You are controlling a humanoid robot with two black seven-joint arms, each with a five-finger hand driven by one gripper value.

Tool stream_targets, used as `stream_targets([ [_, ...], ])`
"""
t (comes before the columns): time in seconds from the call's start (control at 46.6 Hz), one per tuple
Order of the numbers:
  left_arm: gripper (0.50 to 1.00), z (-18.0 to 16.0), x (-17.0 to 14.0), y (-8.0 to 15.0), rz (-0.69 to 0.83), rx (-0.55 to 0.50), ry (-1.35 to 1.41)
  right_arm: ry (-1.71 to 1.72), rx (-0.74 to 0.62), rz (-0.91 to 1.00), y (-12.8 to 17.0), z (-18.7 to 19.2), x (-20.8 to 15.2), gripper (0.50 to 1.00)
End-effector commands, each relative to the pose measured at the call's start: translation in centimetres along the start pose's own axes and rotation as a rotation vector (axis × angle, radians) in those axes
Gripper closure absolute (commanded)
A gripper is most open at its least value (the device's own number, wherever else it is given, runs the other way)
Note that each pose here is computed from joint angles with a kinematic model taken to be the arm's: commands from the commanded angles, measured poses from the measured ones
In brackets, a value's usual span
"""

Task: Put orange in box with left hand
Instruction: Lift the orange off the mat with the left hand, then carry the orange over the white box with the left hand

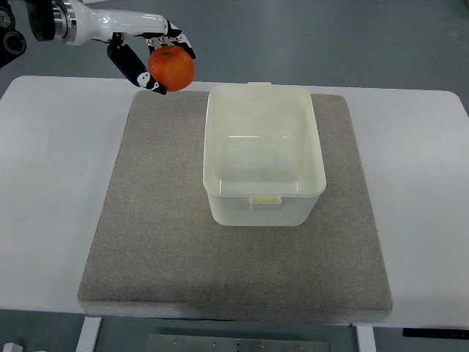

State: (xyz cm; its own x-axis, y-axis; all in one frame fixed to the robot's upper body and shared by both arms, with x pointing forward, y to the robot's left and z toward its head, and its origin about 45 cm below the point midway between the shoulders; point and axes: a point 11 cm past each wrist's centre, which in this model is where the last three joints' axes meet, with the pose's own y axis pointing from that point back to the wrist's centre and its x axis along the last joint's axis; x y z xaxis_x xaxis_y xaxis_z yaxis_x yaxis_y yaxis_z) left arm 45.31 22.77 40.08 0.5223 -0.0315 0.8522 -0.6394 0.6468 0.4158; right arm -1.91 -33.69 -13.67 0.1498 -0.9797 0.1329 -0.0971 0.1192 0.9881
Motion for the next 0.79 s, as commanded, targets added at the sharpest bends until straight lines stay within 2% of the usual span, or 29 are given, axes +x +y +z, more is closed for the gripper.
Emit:
stream_targets([
  [0.0,1.0,2.1,-0.6,-0.8,-0.022,-0.053,-0.032,0.0,0.0,0.0,0.0,0.0,0.0,0.568],
  [0.129,1.0,5.0,-1.3,-2.8,-0.044,-0.122,-0.068,0.0,0.0,0.0,0.0,0.0,0.0,0.568],
  [0.322,1.0,7.8,-3.0,-5.9,-0.072,-0.164,-0.187,0.0,0.0,0.0,0.0,0.0,0.0,0.568],
  [0.623,1.0,9.0,-6.5,-9.2,-0.06,-0.184,-0.268,0.0,0.0,0.0,0.0,0.0,0.0,0.57],
  [0.644,0.956,8.9,-6.8,-9.3,-0.056,-0.186,-0.269,0.0,-0.001,0.0,0.0,0.1,0.0,0.568],
  [0.709,0.9,8.8,-7.6,-9.6,-0.043,-0.188,-0.273,0.0,0.0,0.0,0.0,0.0,0.0,0.568],
  [0.773,0.766,8.7,-7.8,-9.7,-0.028,-0.19,-0.272,0.0,0.0,0.0,0.0,0.0,0.0,0.568],
])
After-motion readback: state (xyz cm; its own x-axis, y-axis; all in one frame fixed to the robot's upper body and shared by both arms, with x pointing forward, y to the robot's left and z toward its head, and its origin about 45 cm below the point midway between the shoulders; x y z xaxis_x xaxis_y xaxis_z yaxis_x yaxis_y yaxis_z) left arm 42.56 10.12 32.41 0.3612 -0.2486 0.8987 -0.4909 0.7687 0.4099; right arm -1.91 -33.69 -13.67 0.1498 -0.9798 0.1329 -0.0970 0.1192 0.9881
